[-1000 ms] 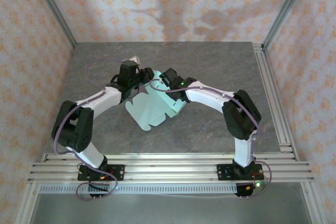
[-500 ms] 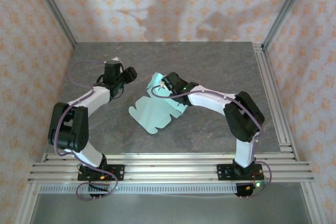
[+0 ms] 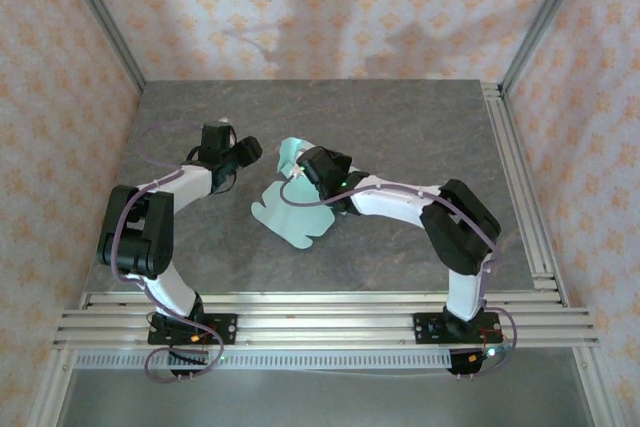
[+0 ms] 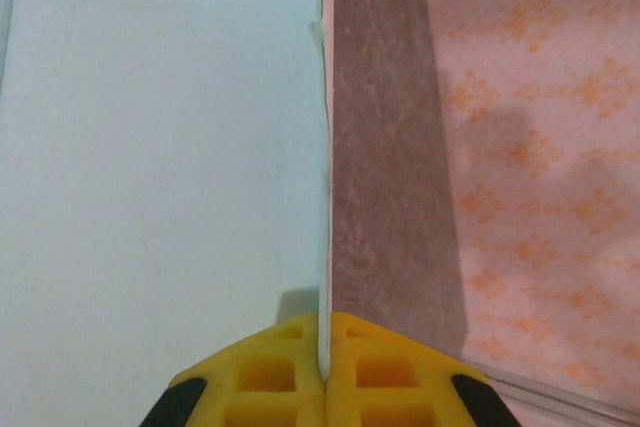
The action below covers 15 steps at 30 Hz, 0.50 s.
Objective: Fold the paper box
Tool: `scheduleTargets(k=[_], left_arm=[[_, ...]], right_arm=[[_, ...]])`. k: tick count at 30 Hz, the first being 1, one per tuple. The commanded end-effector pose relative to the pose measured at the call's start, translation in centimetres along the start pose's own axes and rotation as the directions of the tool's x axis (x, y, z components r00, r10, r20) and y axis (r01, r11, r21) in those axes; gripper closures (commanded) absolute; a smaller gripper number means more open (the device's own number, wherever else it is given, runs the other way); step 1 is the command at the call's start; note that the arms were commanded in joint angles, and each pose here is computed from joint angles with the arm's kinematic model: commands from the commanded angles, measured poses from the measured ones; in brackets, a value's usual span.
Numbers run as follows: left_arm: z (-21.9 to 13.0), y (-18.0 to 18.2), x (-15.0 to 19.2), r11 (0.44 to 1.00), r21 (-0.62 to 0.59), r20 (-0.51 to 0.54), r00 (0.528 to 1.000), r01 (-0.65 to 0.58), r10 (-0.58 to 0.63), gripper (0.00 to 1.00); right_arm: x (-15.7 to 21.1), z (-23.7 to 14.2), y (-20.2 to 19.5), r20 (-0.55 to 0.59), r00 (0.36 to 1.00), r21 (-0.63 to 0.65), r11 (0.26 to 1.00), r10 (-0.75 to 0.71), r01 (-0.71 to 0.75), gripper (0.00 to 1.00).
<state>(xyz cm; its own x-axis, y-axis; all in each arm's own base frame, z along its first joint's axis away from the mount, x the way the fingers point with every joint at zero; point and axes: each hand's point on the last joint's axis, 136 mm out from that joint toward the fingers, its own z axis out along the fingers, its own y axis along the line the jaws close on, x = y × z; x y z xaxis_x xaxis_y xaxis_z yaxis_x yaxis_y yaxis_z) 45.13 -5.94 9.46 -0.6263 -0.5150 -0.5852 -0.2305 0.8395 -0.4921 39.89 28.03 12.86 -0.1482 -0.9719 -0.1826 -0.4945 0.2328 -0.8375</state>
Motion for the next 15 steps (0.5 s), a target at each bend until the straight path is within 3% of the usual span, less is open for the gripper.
scheduleTargets(k=[1, 15], left_arm=[[0.3, 0.2, 0.0, 1.0, 0.007, 0.007, 1.0, -0.01, 0.01, 0.4], [1.8, 0.5, 1.3, 0.998, 0.017, -0.066, 0.996, -0.062, 0.063, 0.41]], right_arm=[[0.1, -0.2, -1.0, -0.029, 0.998, 0.108, 0.992, -0.057, 0.06, 1.0], [-0.2, -0.5, -0.6, 0.01, 0.993, 0.212, 0.97, -0.121, 0.116, 1.0]])
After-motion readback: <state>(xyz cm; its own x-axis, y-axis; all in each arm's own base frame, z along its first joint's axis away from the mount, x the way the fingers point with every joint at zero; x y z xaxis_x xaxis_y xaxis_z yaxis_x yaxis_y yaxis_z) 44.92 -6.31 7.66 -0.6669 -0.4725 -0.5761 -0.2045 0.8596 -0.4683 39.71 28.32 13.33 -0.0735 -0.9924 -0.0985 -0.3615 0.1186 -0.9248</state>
